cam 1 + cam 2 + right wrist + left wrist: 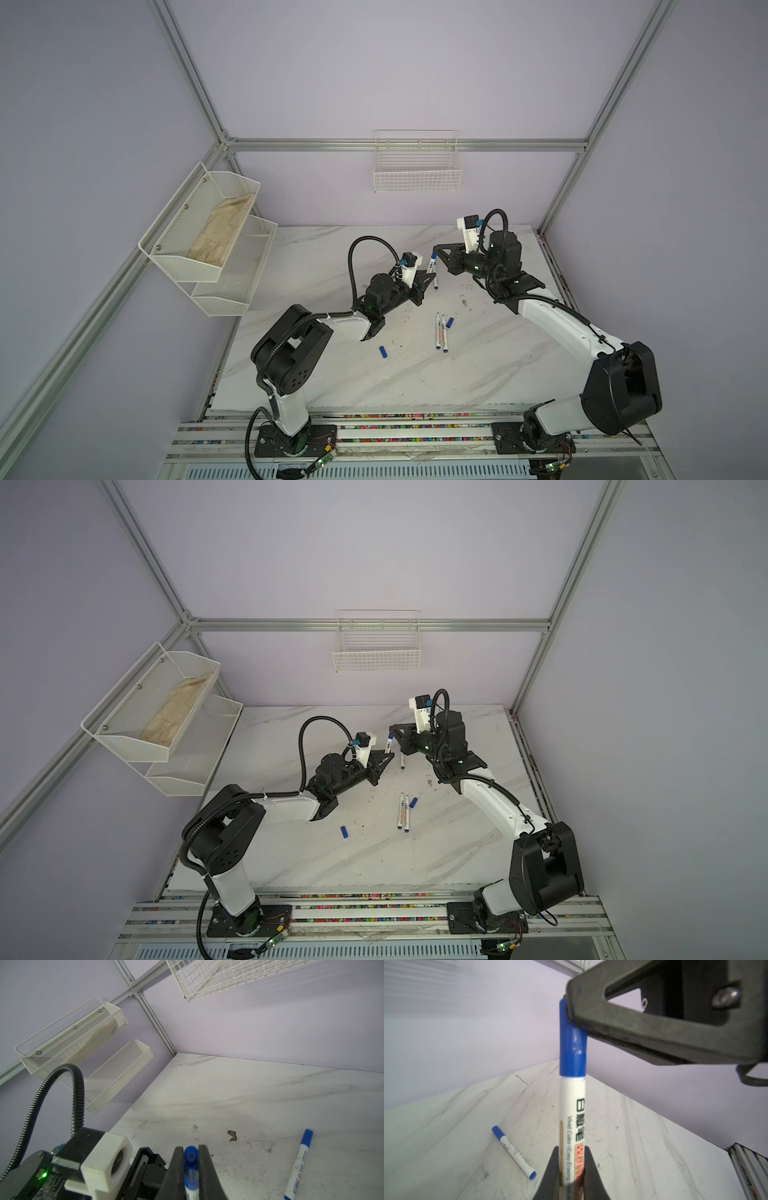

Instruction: Insert the pens into the pen caps

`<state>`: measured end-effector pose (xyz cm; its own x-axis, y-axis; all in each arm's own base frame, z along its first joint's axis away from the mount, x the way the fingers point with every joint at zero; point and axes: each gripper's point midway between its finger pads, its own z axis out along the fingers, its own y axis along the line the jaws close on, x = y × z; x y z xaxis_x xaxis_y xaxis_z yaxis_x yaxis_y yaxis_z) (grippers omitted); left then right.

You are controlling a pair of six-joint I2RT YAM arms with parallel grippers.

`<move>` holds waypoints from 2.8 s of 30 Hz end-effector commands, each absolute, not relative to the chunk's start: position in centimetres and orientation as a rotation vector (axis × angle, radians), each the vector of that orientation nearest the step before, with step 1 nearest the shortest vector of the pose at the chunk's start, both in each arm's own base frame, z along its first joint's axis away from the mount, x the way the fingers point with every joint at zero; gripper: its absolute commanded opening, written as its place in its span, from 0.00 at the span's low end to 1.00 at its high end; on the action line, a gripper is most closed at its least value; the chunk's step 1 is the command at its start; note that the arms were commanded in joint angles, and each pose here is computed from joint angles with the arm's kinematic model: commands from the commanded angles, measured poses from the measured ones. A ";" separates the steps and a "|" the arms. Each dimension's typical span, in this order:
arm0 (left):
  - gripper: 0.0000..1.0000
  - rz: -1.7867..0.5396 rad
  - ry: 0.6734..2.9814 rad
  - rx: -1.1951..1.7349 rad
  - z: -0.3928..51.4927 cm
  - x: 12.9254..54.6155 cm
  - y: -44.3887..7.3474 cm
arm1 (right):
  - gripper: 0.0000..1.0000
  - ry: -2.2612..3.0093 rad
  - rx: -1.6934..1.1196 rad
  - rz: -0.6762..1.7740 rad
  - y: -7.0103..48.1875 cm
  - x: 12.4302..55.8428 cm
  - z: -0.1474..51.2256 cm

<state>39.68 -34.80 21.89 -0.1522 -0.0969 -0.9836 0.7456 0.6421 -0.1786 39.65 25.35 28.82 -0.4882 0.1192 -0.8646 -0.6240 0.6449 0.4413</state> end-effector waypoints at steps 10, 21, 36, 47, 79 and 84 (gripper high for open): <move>0.00 -0.629 1.239 0.367 39.9 42.3 -28.9 | 0.00 2.533 -0.382 0.930 27.3 36.3 12.4; 0.00 -1.101 1.147 0.325 41.6 42.2 -26.7 | 0.00 2.587 -0.468 1.069 28.7 34.4 11.5; 0.00 -0.747 1.266 0.222 41.1 46.2 -22.8 | 0.00 2.656 -0.509 0.799 27.7 34.2 9.6; 0.00 -0.617 1.198 0.449 41.2 41.8 -26.5 | 0.00 2.667 -0.623 0.939 30.1 32.1 9.1; 0.00 -0.744 1.398 0.498 32.0 39.5 -28.9 | 0.00 2.494 -0.517 1.101 29.3 34.5 13.8; 0.00 -0.742 1.467 0.602 27.3 36.8 -31.6 | 0.00 2.431 -0.491 1.077 29.3 35.7 15.8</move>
